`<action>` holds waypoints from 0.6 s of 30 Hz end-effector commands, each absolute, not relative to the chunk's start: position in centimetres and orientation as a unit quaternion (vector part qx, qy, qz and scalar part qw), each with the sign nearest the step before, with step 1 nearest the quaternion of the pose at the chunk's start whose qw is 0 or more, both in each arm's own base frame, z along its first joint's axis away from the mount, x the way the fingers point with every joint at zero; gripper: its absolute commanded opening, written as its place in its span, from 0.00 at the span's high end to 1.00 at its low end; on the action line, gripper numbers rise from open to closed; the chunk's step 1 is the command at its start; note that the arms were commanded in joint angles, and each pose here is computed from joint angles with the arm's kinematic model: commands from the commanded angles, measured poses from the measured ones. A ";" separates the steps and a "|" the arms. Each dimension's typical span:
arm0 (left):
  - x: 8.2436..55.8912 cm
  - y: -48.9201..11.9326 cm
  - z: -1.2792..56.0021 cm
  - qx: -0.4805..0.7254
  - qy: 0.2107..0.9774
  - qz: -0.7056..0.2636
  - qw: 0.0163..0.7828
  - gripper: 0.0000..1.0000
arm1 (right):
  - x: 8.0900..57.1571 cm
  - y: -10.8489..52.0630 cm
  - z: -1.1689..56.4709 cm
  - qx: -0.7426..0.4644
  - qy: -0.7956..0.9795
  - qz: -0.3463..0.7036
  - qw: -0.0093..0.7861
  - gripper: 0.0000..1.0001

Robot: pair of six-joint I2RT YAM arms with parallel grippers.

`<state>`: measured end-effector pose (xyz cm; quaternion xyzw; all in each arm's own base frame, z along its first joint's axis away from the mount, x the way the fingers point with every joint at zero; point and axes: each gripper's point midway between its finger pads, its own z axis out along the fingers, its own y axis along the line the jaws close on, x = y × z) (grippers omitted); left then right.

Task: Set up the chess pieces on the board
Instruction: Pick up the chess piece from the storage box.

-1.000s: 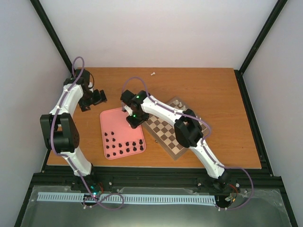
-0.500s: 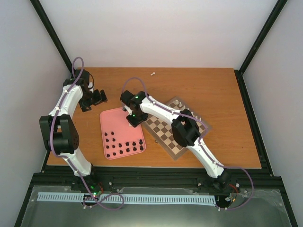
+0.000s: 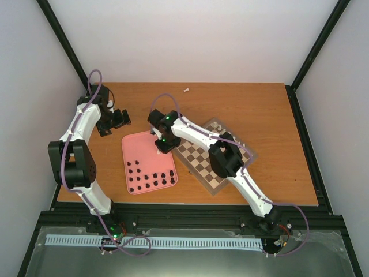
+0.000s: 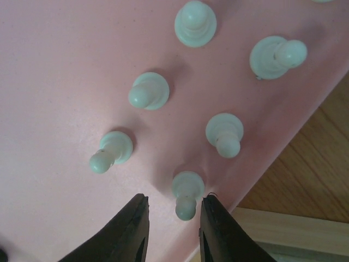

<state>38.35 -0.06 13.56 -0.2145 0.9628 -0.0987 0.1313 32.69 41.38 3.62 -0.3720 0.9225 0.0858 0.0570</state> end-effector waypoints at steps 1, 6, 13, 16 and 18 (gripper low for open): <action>38.9 -0.3 14.8 -0.214 0.959 -0.106 0.150 0.00 | 33.1 41.9 3.3 -0.371 0.922 0.096 0.056 0.73; 38.9 -0.3 14.6 -0.214 0.960 -0.106 0.148 0.00 | 33.1 41.8 3.3 -0.371 0.922 0.095 0.056 0.82; 39.0 -0.3 14.4 -0.214 0.960 -0.106 0.147 0.00 | 33.6 41.2 3.3 -0.363 0.926 0.083 0.059 0.90; 38.9 -0.3 14.3 -0.214 0.960 -0.105 0.145 0.00 | 34.1 41.0 4.6 -0.359 0.927 0.080 0.074 0.90; 38.9 -0.2 14.3 -0.214 0.960 -0.105 0.146 0.00 | 34.3 41.1 6.1 -0.356 0.926 0.084 0.089 0.91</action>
